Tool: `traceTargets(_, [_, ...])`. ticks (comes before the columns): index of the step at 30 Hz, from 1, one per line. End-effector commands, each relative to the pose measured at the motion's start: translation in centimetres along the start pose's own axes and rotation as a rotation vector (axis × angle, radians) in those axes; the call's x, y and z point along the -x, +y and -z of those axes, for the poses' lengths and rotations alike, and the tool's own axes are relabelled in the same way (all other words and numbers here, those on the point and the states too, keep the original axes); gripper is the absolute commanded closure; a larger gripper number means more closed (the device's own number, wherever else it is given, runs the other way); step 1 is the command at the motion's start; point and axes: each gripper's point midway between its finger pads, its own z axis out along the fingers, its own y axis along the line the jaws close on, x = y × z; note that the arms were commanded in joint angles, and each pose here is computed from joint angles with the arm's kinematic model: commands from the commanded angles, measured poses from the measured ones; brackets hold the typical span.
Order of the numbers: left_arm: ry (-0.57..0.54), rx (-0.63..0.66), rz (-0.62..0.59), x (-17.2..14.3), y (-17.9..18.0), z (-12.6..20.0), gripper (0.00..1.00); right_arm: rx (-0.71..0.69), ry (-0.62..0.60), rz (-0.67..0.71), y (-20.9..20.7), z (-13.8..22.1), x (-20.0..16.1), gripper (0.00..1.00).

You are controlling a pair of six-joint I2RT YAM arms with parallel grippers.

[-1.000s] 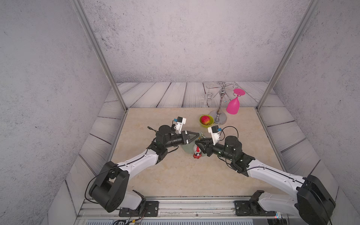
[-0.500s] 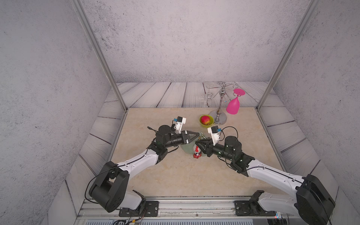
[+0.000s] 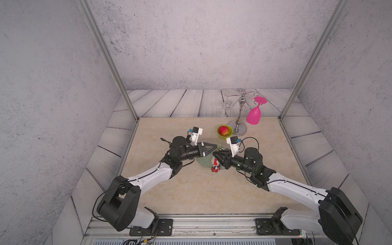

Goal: Remove the decoration from the bag
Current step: Remove the decoration item from the bag.

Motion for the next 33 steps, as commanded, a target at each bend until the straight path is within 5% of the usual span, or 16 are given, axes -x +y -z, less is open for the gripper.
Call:
traceTargets(1, [-0.045, -0.087, -0.09, 1.8, -3.6, 0.6, 1.0, -0.01, -0.007, -0.008, -0.5, 0.0, -0.1, 0.77])
traceTargets(19, [-0.076, -0.074, -0.086, 2.4, -3.6, 0.6, 1.0, 0.011, -0.01, -0.082, -0.9, 0.6, -1.7, 0.91])
traceTargets(33, [-0.081, -0.064, -0.099, 2.4, -3.4, 0.7, 1.0, 0.063, -0.093, -0.348, -0.5, 0.5, -0.3, 1.0])
